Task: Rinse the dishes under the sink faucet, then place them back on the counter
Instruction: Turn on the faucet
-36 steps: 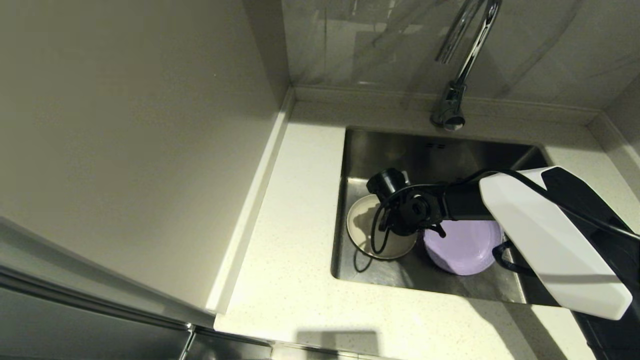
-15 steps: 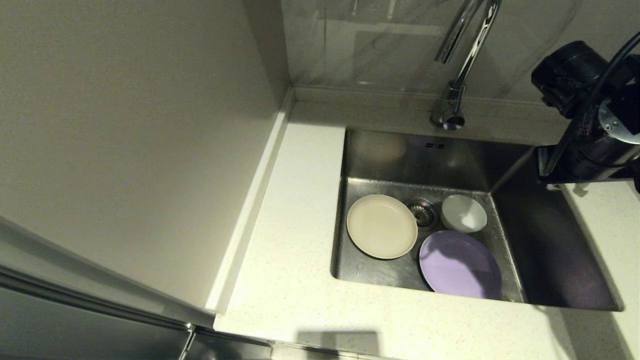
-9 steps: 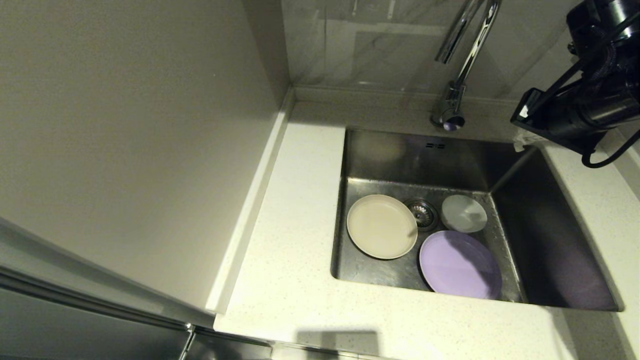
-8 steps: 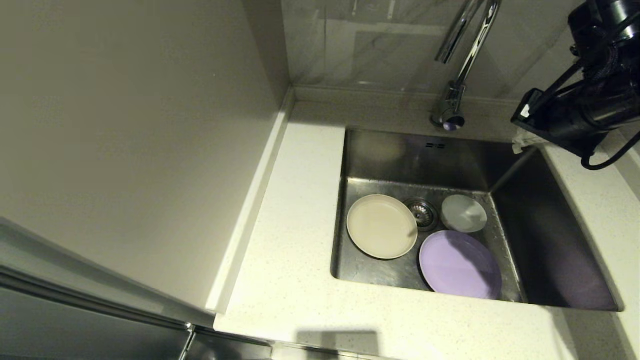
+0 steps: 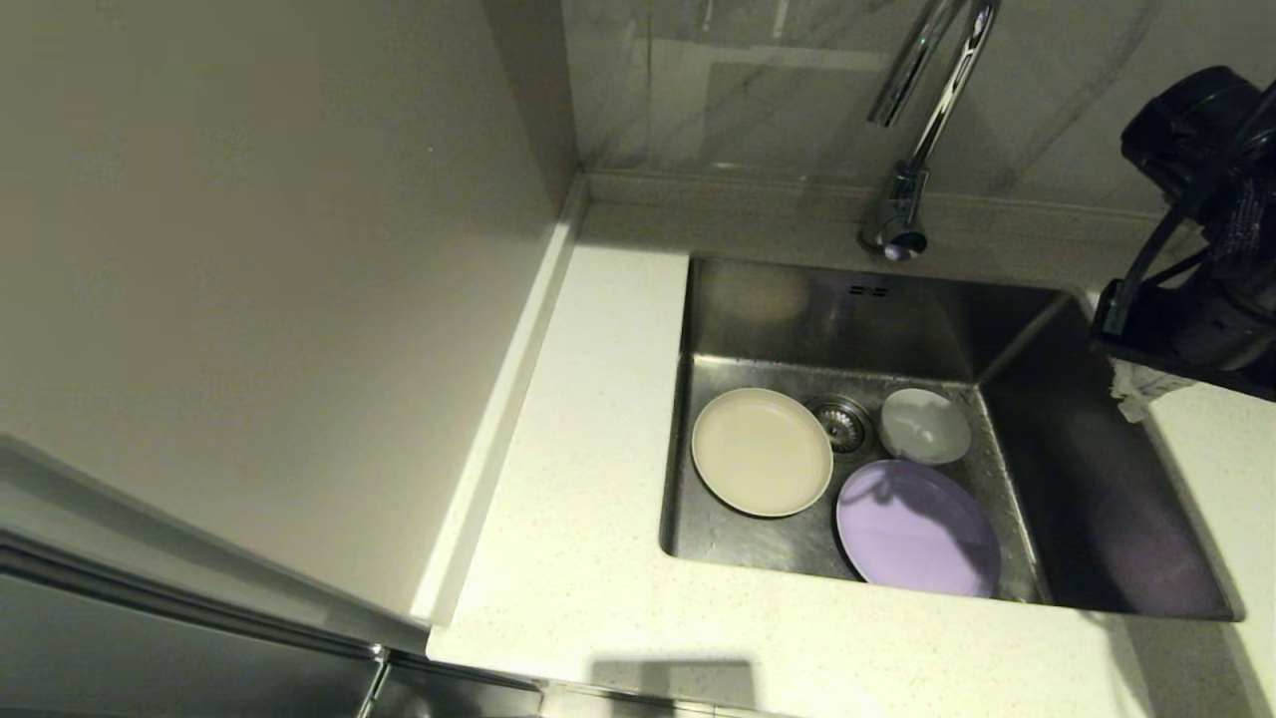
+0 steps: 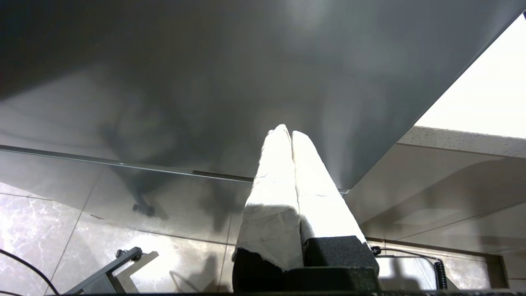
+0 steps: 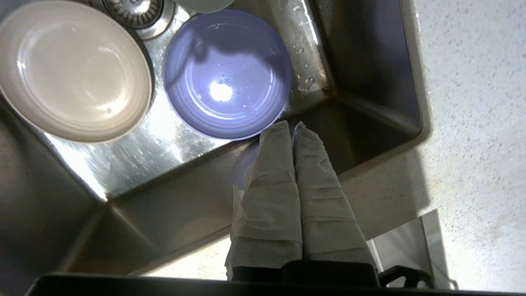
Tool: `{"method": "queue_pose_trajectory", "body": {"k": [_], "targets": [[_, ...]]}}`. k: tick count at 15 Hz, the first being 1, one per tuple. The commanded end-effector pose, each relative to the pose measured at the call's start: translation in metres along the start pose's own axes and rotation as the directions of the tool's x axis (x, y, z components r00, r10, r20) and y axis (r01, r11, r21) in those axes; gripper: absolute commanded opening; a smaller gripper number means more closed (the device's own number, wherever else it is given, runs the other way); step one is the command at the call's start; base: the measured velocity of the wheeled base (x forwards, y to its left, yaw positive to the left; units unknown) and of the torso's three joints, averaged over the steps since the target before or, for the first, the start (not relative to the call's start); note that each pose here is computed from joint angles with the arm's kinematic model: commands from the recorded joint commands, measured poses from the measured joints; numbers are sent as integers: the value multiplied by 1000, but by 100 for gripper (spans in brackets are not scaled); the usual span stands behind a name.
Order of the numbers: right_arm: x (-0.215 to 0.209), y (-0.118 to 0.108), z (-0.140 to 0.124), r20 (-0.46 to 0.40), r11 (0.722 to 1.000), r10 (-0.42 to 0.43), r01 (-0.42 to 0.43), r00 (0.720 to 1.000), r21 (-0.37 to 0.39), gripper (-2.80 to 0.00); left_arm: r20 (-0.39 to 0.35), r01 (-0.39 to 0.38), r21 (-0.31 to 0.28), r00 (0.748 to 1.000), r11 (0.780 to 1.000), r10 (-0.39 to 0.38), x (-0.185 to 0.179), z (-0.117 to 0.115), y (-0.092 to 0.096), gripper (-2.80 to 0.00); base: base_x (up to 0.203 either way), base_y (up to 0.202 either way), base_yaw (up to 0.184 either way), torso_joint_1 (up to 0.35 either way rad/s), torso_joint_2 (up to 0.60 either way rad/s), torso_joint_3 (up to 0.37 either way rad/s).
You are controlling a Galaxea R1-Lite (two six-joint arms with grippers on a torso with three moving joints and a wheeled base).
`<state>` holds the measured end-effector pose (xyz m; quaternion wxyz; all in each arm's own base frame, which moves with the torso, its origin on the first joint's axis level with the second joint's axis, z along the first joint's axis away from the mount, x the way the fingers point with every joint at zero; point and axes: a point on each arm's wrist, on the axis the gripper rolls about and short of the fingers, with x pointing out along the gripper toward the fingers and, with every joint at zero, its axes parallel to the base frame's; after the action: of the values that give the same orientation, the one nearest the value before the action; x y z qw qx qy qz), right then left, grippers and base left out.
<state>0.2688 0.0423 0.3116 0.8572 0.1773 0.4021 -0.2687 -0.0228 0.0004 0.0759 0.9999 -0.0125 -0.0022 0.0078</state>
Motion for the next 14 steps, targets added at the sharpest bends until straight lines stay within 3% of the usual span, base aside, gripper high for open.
{"method": "queue_pose_trajectory", "body": {"k": [1,3,4,5,7,8,9,11,14], "targets": [[-5,-6,4,13,1000,5,-5,1000,29,-280,3,-1,0,1000,1000,1,0,0,0,-280,0,0,0,0,0,0],[0,3,12,71,992,63,-70,996,104,-280,5,-1,0,1000,1000,1,0,0,0,-280,0,0,0,0,0,0],[1,13,22,153,969,145,-171,978,180,-280,3,-1,-1,1000,1000,1,0,0,0,-280,0,0,0,0,0,0],[2,22,35,244,926,233,-292,941,241,-280,3,-1,-1,1000,1000,1,0,0,0,-280,0,0,0,0,0,0],[8,44,61,436,796,368,-521,821,308,-280,3,-1,-1,1000,1000,1,0,0,0,-280,0,0,0,0,0,0],[19,56,70,494,741,398,-589,773,323,-280,5,-1,-1,1000,1000,1,0,0,0,-280,0,0,0,0,0,0],[30,66,75,528,703,411,-627,743,336,-280,3,-1,-1,1000,1000,1,0,0,0,-280,0,0,0,0,0,0],[32,73,85,595,648,425,-688,682,326,-280,3,-1,-1,1000,1000,1,0,0,0,-280,0,0,0,0,0,0],[34,81,94,673,607,448,-753,588,254,-280,4,0,-1,1000,1000,0,0,0,0,-280,0,0,0,0,0,0]]}}
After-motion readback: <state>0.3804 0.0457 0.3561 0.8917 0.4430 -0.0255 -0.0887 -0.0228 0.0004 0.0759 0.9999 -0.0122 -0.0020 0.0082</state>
